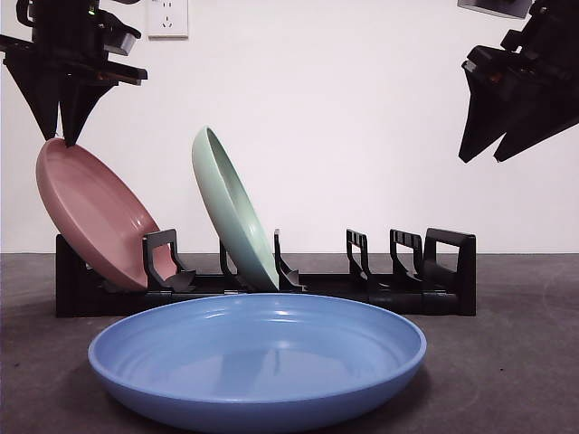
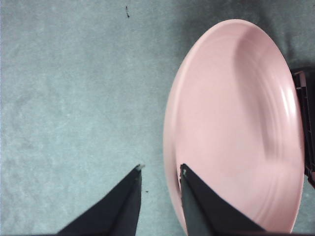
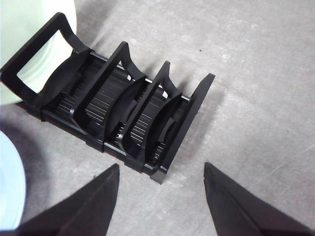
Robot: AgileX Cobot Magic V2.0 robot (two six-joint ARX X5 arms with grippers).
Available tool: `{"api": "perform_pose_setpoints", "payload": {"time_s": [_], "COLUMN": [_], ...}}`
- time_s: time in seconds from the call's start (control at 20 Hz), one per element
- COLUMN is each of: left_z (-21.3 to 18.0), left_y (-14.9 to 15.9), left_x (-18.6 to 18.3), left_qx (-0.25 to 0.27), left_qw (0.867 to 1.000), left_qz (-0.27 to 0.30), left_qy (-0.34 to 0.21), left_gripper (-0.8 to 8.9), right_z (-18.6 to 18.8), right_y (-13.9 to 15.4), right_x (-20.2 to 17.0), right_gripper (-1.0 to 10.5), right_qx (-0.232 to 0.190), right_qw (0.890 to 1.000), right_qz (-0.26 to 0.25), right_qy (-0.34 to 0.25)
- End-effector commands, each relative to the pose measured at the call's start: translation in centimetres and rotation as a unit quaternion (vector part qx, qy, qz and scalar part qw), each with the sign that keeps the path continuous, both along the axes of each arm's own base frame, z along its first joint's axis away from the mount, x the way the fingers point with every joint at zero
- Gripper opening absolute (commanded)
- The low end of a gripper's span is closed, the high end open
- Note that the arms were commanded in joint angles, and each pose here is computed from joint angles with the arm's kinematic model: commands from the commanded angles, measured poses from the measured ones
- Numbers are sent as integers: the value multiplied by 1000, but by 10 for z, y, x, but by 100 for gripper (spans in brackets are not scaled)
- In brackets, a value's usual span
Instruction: Place the plate
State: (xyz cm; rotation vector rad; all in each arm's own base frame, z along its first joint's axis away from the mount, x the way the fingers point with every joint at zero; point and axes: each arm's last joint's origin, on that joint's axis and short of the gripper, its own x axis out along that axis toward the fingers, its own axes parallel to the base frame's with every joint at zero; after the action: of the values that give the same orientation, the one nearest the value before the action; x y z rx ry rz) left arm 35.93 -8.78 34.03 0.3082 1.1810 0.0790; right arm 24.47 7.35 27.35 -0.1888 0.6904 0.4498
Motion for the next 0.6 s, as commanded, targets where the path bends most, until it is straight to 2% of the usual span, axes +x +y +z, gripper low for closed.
{"api": "perform_pose_setpoints", "payload": {"time_s": [0.05, 0.15, 0.25, 0.4, 0.6], "left_z": [-2, -3, -3, -3, -3], "left_y": [-2, -2, -2, -3, -3], "left_x": [6, 6, 6, 6, 6], "left_qx": [-4, -4, -6, -9, -16], "left_qw": [1000, 1000, 1000, 1000, 1000], "left_qz": [8, 11, 12, 13, 11], "left_qy": [-1, 6, 4, 4, 7], "left_gripper": [143, 206, 209, 75, 11], "right_z": [2, 2, 2, 2, 2], "right_y": [2, 2, 2, 2, 2], "right_x": [1, 1, 1, 1, 1], "right_gripper": [273, 273, 273, 273, 273], "right_qx": [8, 8, 8, 8, 7], "right_qw": [1000, 1000, 1000, 1000, 1000], "right_qz": [-2, -2, -2, -2, -2], "right_qy": [-1, -1, -1, 0, 2]}}
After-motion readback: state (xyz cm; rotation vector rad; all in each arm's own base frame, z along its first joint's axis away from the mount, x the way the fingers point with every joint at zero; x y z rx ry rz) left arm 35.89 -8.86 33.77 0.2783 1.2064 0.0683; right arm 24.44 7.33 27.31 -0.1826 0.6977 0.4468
